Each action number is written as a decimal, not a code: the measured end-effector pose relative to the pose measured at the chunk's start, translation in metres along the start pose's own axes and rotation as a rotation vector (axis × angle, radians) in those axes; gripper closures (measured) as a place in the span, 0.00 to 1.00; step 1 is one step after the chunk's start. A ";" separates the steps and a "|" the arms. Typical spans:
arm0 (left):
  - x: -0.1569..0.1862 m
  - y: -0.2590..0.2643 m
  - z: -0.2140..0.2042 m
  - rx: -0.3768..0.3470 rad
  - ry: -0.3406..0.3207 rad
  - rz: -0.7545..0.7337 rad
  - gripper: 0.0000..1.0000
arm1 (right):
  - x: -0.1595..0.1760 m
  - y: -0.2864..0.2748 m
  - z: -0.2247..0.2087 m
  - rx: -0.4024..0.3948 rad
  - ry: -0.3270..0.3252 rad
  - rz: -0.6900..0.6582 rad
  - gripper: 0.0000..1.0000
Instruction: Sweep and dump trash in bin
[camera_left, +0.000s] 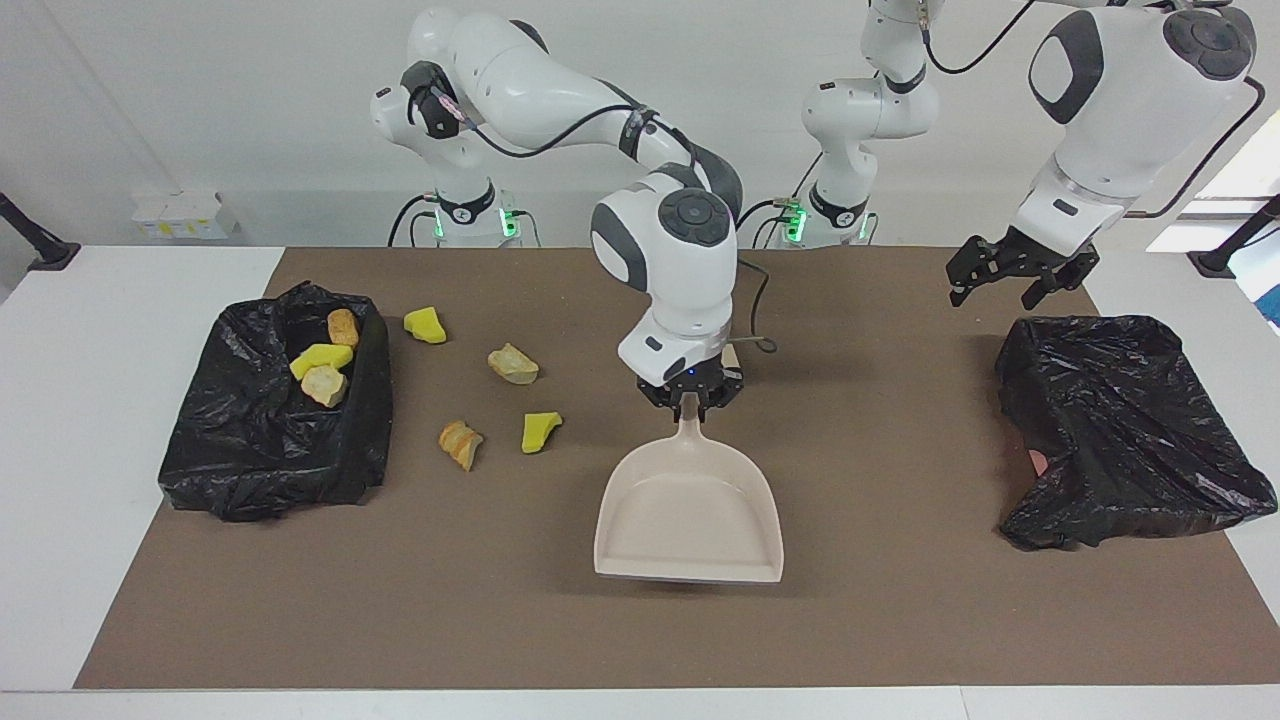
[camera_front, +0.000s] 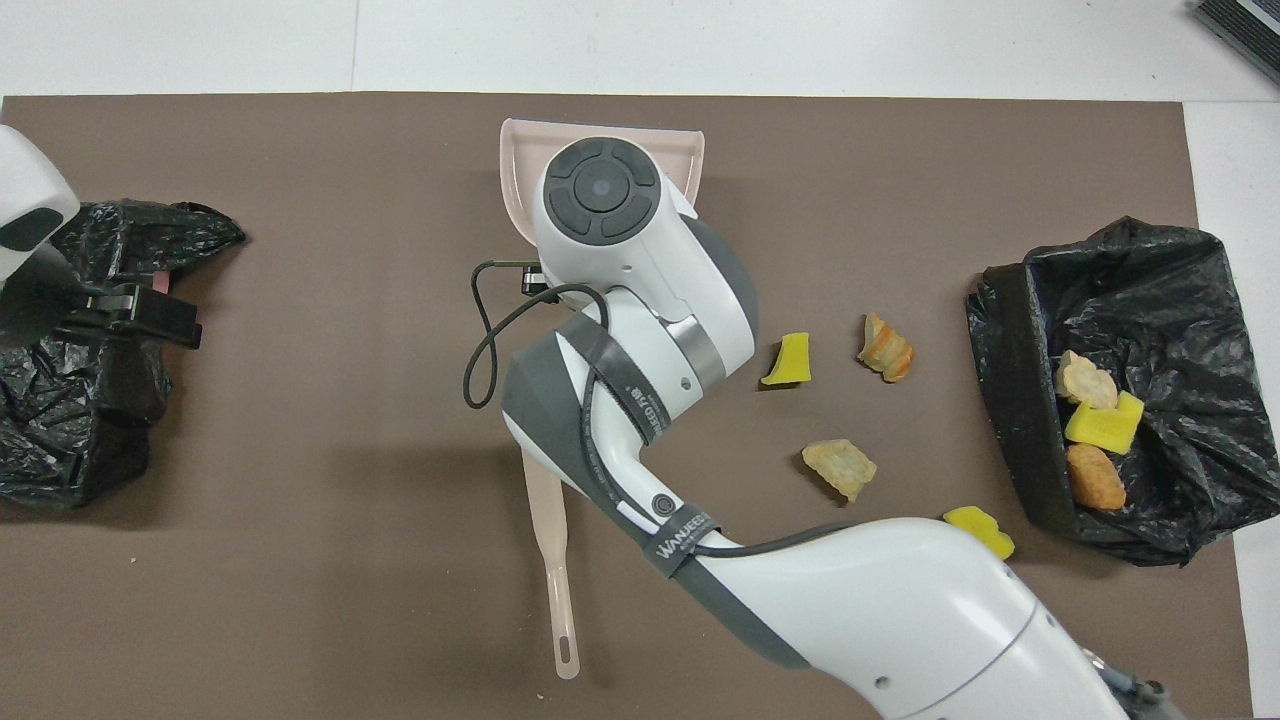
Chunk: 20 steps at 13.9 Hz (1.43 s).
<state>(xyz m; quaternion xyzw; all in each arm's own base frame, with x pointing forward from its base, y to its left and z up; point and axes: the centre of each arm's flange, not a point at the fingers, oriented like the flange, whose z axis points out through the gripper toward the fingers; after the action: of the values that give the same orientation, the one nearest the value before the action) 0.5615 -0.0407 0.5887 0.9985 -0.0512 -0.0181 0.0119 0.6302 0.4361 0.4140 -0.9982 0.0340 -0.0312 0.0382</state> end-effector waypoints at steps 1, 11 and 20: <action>0.000 0.000 0.000 0.000 0.000 0.000 0.00 | -0.003 -0.008 0.008 0.014 -0.002 -0.007 0.68; 0.000 0.000 0.000 0.000 0.000 0.000 0.00 | -0.018 -0.028 0.057 0.043 -0.081 -0.031 0.68; 0.000 0.000 0.000 0.000 0.000 0.000 0.00 | -0.015 -0.024 0.033 0.103 -0.099 -0.026 0.19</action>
<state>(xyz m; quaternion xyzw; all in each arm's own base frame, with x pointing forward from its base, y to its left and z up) 0.5615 -0.0407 0.5887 0.9985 -0.0512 -0.0181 0.0119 0.6186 0.4635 0.3822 -0.9956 0.0177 0.0157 0.0906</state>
